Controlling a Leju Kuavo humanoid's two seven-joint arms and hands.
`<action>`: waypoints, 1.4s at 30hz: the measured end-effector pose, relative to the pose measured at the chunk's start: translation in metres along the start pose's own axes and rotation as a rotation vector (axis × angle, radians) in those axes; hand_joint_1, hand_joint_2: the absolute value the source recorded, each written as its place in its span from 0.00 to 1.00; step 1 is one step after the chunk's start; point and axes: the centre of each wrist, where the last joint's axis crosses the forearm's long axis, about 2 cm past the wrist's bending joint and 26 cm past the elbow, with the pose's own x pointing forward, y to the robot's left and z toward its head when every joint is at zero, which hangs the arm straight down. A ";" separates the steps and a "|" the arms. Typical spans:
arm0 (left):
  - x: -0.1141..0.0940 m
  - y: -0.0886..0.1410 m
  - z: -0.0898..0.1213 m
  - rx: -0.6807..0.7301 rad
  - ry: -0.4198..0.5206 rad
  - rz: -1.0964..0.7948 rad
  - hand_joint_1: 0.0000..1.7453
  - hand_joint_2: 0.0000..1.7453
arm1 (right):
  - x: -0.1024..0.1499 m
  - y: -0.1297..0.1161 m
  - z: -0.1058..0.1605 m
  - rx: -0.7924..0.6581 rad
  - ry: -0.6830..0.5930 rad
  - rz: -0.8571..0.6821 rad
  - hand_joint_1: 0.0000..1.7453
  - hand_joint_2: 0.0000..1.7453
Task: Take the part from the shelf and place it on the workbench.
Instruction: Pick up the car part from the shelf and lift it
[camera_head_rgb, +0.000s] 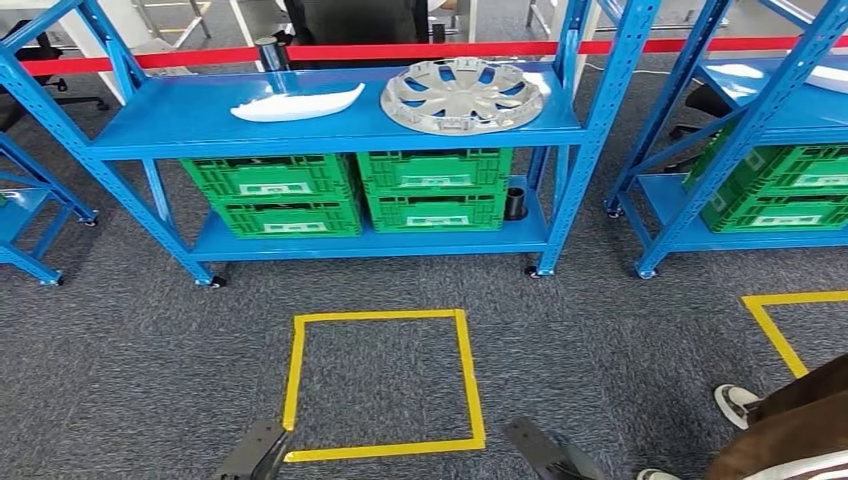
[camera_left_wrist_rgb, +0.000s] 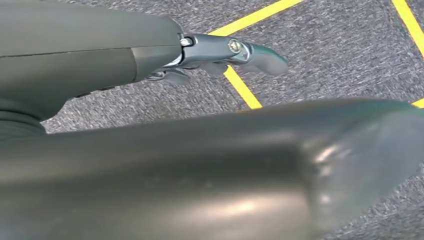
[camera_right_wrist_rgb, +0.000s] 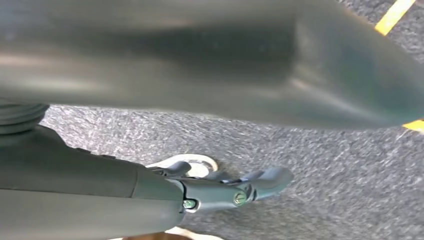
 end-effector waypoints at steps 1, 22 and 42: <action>0.000 0.000 0.000 0.002 0.000 0.002 0.00 0.00 | 0.000 0.000 0.000 0.001 -0.001 0.001 0.00 0.00; 0.003 -0.007 -0.001 0.007 -0.019 0.033 0.00 0.00 | 0.003 -0.012 -0.004 -0.024 -0.005 0.036 0.00 0.00; -0.004 0.006 0.002 0.037 -0.021 0.036 0.00 0.00 | 0.023 -0.005 -0.009 0.032 -0.035 0.041 0.00 0.00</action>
